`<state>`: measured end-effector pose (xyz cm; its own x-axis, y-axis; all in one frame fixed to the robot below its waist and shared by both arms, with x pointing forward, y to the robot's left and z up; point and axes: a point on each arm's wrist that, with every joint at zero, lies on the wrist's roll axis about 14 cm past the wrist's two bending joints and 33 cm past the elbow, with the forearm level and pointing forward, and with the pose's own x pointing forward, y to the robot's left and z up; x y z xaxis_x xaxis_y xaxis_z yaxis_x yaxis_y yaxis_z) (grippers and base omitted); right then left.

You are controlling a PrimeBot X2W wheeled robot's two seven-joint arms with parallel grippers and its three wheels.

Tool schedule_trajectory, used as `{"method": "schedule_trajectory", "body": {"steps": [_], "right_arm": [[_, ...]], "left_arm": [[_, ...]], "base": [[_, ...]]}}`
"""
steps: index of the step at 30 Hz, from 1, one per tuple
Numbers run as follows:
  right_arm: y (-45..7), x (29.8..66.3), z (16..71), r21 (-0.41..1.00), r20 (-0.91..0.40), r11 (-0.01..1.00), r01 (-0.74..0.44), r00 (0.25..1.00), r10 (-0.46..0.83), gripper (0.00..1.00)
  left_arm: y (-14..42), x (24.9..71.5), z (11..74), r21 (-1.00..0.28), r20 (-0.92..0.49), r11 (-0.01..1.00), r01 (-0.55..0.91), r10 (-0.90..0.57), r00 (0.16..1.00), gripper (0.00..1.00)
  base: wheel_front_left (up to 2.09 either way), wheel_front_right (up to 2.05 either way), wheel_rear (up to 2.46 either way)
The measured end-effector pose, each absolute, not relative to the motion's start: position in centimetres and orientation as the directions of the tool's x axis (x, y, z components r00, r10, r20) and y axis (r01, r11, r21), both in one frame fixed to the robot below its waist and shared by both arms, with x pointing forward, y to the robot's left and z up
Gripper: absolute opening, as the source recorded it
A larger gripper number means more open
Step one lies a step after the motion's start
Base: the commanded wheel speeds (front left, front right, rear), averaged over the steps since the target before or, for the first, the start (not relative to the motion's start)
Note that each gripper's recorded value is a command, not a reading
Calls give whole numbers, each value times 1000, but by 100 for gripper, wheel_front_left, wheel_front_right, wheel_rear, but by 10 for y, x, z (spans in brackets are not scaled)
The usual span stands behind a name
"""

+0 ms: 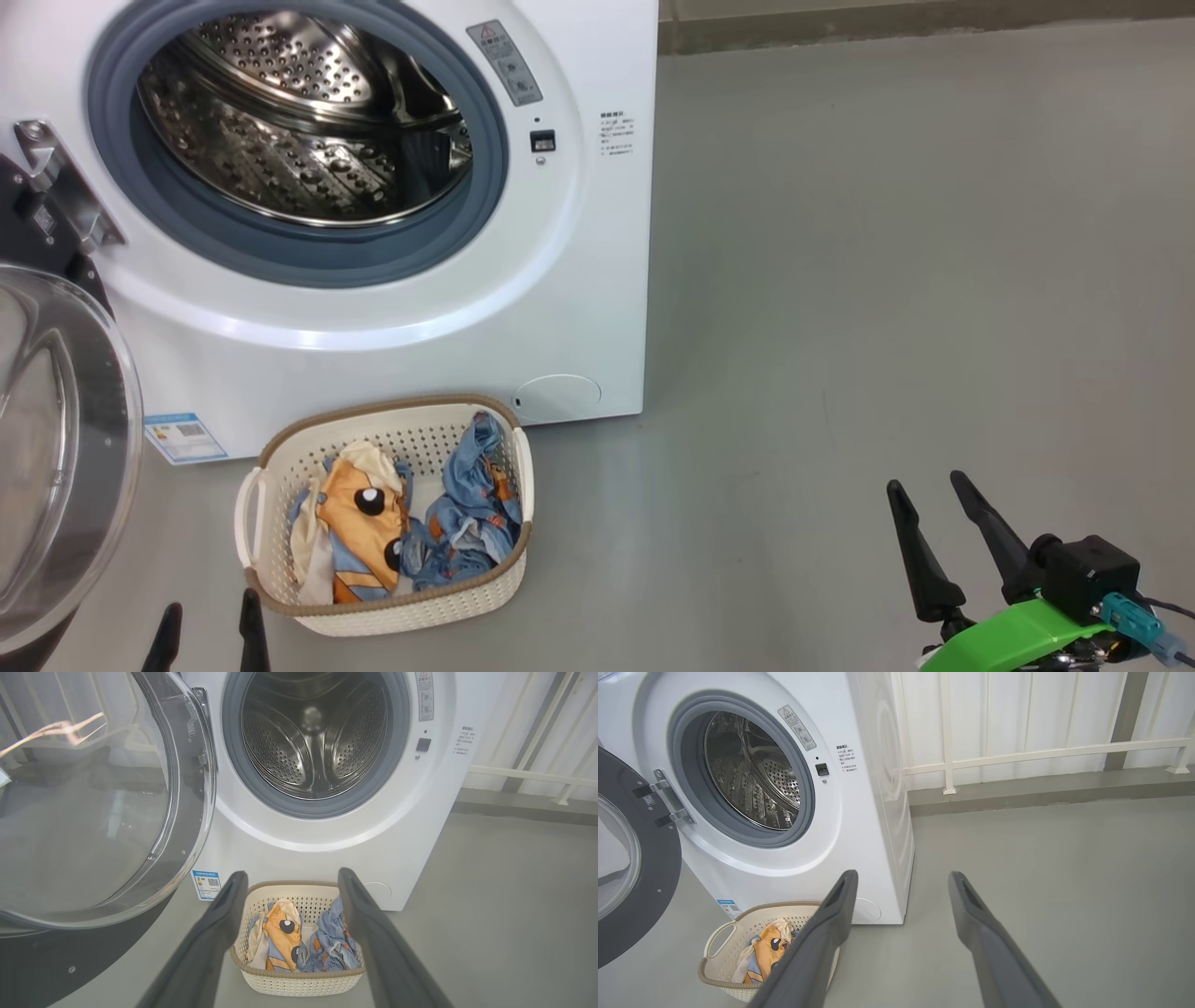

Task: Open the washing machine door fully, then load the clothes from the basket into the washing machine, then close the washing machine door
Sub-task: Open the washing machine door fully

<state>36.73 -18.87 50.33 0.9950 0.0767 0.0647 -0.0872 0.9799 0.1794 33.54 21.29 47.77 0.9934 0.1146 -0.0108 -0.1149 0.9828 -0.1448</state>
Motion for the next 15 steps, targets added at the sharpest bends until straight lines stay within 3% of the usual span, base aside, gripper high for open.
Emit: {"method": "schedule_trajectory", "body": {"steps": [15], "right_arm": [[-182,372,511,166,89,980,-108,992,94,100]], "left_arm": [[220,329,477,-166,-13,976,-141,140,990,100]], "base": [[0,0,0]]}}
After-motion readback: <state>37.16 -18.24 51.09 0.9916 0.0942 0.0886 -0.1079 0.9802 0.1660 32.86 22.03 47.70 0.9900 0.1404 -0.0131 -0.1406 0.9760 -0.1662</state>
